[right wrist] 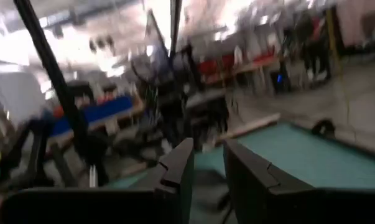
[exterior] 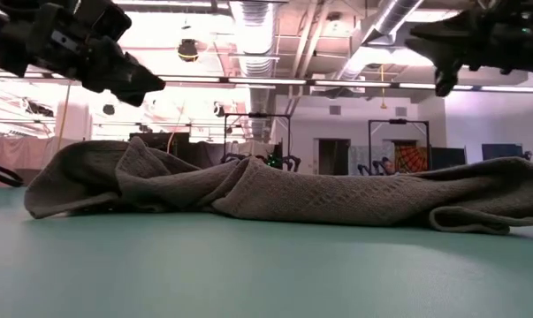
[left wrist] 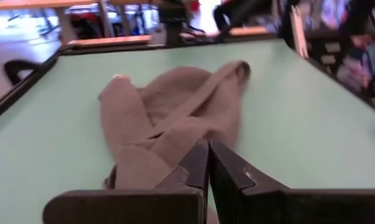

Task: Roll towel
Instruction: Fold the gray towel

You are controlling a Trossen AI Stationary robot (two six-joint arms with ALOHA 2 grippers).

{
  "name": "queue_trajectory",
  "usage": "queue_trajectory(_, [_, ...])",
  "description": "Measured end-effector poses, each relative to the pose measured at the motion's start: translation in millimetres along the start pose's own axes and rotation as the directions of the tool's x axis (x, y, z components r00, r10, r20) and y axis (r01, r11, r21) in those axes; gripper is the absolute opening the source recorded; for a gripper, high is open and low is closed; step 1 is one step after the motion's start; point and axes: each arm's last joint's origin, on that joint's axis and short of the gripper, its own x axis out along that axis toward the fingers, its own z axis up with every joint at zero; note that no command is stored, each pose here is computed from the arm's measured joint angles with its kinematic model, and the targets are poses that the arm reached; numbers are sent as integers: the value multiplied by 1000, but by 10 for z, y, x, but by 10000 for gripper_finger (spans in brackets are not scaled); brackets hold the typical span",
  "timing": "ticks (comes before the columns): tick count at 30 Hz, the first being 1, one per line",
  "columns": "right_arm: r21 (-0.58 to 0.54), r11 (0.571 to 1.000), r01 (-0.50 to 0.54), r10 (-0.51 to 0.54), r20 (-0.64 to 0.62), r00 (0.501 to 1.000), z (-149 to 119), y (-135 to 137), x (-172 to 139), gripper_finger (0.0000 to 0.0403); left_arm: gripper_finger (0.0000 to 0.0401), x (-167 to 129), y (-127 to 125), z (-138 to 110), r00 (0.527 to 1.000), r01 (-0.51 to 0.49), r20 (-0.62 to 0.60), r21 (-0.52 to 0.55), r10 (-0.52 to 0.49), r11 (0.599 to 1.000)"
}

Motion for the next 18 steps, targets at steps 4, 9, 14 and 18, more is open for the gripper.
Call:
queue_trajectory(4, [-57,998,-41,35,-110,993,22,187,256,113,6,117,-78,35,998,52,-41,98,-48,994])
queue_trajectory(9, [-320,943,91,-184,-274,944,109,380,605,113,43,268,-133,43,993,82,-99,183,-64,980])
queue_trajectory(14, [-524,831,185,-461,-464,756,110,368,933,116,98,412,-123,20,987,33,-158,206,0,978])
queue_trajectory(18, [-573,803,163,-522,-544,657,75,372,1227,130,140,529,-94,126,983,-58,-158,234,97,971])
